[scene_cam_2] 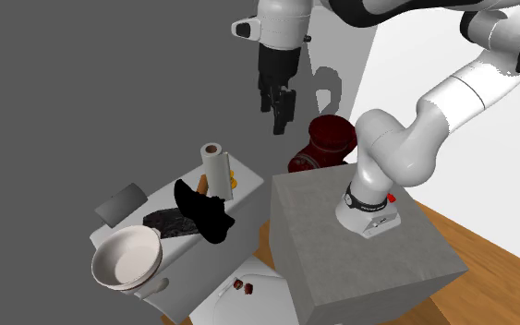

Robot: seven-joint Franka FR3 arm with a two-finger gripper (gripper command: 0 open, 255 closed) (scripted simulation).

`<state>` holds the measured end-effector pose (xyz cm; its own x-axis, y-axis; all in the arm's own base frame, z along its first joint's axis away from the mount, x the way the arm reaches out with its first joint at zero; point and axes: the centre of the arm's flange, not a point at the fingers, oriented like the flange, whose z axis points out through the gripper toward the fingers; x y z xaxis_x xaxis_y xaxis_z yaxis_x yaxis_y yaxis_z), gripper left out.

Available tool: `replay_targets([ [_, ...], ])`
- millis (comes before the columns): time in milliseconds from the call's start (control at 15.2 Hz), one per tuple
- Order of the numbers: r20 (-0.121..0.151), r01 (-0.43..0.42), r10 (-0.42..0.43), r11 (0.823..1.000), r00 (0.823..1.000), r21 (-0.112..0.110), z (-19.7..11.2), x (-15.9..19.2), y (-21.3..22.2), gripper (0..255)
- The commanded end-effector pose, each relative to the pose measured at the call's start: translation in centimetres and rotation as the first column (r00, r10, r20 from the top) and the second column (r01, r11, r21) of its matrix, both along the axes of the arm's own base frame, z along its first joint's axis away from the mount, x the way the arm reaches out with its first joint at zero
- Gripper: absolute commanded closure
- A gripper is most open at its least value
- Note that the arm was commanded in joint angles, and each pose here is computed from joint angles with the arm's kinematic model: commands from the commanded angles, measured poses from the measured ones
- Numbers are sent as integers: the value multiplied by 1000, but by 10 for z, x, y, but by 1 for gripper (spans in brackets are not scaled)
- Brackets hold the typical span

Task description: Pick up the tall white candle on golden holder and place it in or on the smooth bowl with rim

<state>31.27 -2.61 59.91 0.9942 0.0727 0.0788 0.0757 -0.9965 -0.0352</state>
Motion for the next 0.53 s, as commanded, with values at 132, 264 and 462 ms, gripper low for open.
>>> replay_targets([
  [132,16,35,-35,999,999,19,-22,5,-15,0],
  [264,32,69,-71,997,997,38,-44,9,-31,0],
  [462,54,120,-124,990,991,68,-78,15,-53,0],
])
